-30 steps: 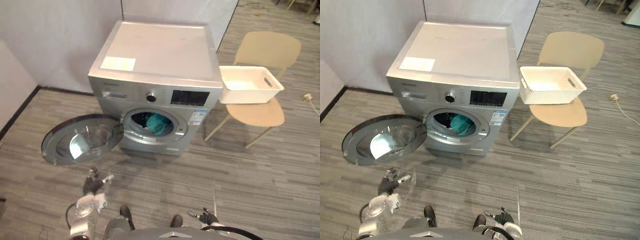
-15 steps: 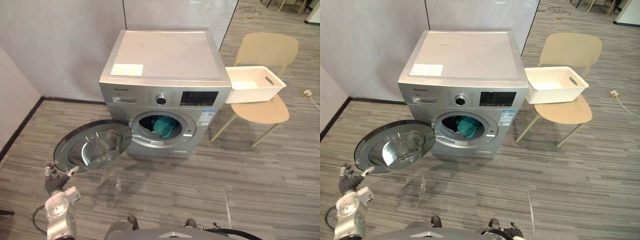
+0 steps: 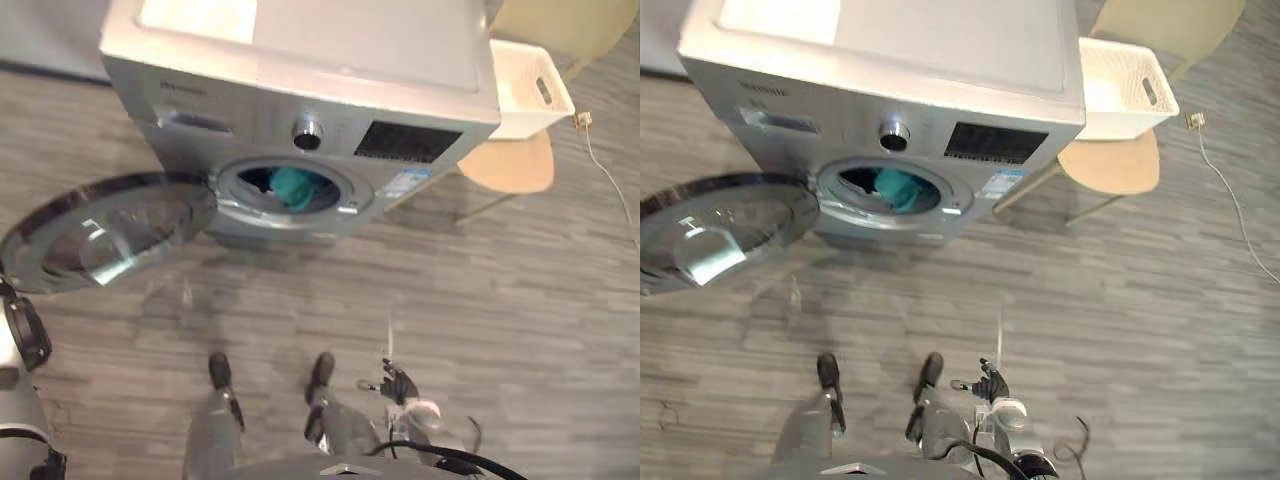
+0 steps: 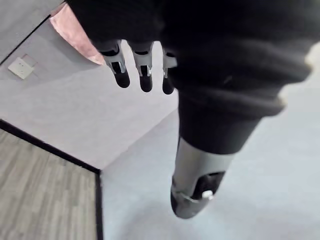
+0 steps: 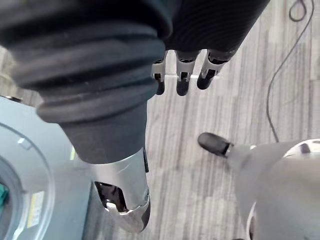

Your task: Pick up the laundry basket with both hands and put the clothes into the washing machine.

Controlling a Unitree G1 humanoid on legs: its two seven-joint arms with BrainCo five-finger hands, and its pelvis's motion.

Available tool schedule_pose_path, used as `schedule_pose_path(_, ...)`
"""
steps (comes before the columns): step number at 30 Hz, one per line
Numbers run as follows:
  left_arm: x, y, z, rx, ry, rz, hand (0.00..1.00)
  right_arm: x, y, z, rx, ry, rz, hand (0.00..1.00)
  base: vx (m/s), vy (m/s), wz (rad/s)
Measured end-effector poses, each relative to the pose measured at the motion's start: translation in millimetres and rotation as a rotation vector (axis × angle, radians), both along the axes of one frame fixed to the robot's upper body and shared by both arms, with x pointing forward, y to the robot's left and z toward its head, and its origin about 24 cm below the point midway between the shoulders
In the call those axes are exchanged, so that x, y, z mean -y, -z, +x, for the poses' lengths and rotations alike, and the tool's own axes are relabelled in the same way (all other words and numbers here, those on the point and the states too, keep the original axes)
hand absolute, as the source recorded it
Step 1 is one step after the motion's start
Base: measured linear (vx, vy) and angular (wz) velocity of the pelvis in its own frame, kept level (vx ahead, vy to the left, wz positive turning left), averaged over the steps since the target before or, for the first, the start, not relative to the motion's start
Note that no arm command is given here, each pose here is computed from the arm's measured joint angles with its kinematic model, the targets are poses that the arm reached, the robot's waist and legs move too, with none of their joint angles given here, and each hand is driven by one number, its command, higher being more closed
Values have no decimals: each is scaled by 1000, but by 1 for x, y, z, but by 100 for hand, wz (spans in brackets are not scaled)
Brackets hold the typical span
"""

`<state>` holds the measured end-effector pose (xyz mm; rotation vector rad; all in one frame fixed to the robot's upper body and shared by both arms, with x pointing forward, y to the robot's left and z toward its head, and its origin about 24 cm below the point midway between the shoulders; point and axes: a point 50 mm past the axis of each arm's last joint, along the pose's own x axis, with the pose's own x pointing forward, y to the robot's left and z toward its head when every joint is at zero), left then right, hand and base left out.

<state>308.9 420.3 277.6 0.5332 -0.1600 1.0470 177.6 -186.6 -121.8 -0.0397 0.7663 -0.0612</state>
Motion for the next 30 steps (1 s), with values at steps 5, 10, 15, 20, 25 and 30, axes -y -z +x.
schedule_pose_path(5,-2,-40,-4,46,29,2,0,-11,-9,9,72,8,52,0,-56,-16,-12)
schedule_pose_path(10,7,-73,-4,127,99,11,0,-14,-27,20,183,8,68,0,-42,45,-6)
schedule_pose_path(15,-2,-69,-12,260,153,-120,0,-16,-47,20,301,20,95,0,-39,66,-11)
schedule_pose_path(20,-32,-20,-34,208,119,-207,0,-19,-63,23,377,-9,110,0,1,-47,-15)
schedule_pose_path(25,-44,52,-44,8,66,-259,0,-24,-70,24,401,-42,128,0,10,-107,-21)
schedule_pose_path(30,-23,177,-53,-302,141,-473,0,-25,-43,6,264,-69,120,0,83,-9,-2)
